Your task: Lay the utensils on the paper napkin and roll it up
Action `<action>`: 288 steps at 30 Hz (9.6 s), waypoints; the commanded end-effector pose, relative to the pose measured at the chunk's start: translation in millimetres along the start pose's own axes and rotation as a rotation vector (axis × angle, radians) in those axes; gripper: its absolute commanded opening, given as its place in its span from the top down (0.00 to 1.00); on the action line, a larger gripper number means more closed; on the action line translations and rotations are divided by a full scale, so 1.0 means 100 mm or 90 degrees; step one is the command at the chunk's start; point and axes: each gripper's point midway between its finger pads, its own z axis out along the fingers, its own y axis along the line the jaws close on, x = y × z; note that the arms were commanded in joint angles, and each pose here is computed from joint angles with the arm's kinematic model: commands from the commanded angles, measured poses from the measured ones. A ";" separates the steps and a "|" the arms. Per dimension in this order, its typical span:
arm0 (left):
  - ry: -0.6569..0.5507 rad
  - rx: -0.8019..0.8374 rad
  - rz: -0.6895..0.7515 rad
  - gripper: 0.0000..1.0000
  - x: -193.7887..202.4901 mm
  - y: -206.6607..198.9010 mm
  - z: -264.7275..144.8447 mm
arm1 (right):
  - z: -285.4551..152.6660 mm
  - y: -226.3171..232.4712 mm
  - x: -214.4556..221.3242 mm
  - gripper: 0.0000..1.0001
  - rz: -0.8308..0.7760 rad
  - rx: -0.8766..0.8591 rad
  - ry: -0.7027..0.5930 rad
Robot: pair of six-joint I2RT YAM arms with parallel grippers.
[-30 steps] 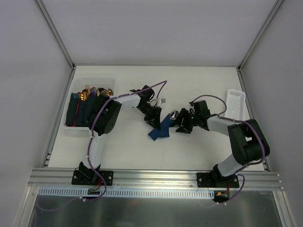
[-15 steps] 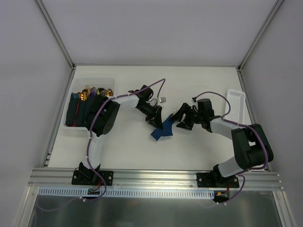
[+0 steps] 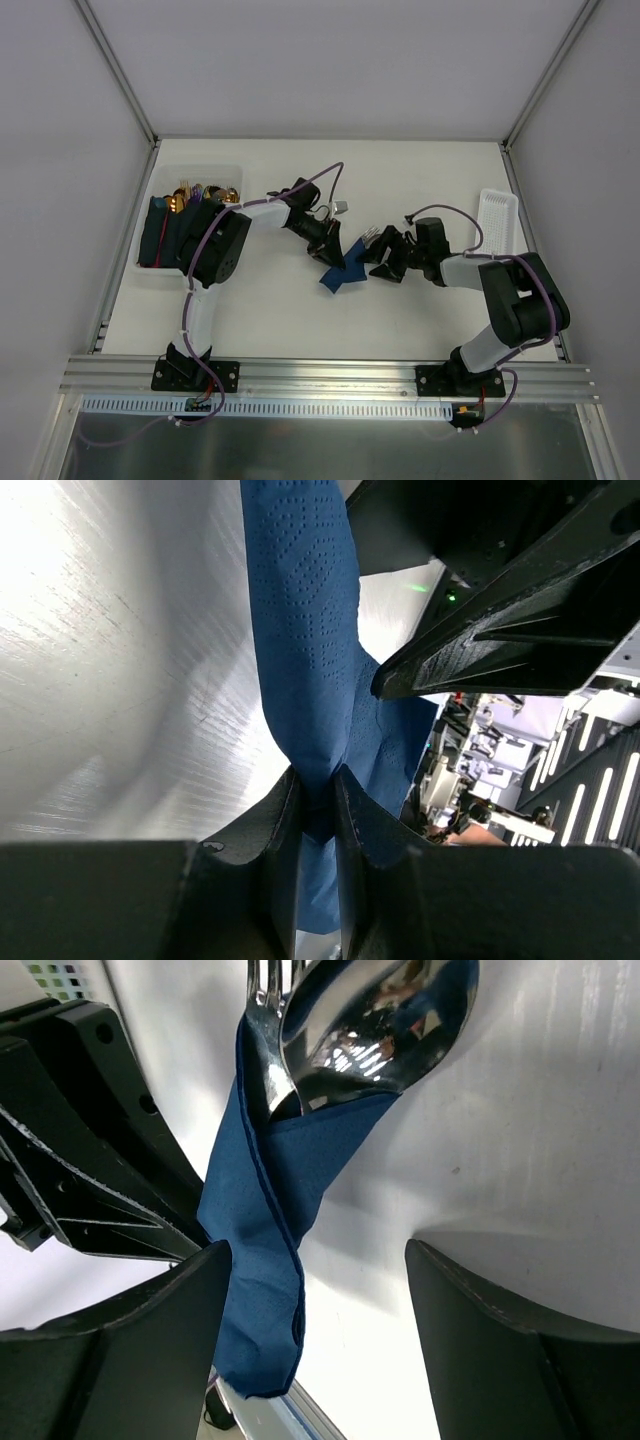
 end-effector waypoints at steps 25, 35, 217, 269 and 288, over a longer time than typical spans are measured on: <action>-0.054 0.263 0.024 1.00 -0.05 -0.89 -0.48 | -0.22 0.85 -0.26 0.22 -0.022 -0.309 -0.127; -0.056 0.288 0.032 1.00 -0.01 -1.03 -0.55 | -0.30 1.03 -0.32 0.28 -0.024 -0.345 -0.140; -0.274 0.172 0.309 1.00 0.24 -2.04 -1.10 | -0.82 2.61 0.04 0.90 -0.164 -0.342 -0.217; -0.340 0.234 0.259 0.38 0.29 -2.19 -1.76 | -1.30 3.34 0.45 1.00 -0.329 -0.535 -0.150; -0.375 0.257 0.236 0.45 0.21 -2.17 -1.78 | -1.28 3.33 0.50 1.00 -0.329 -0.539 -0.146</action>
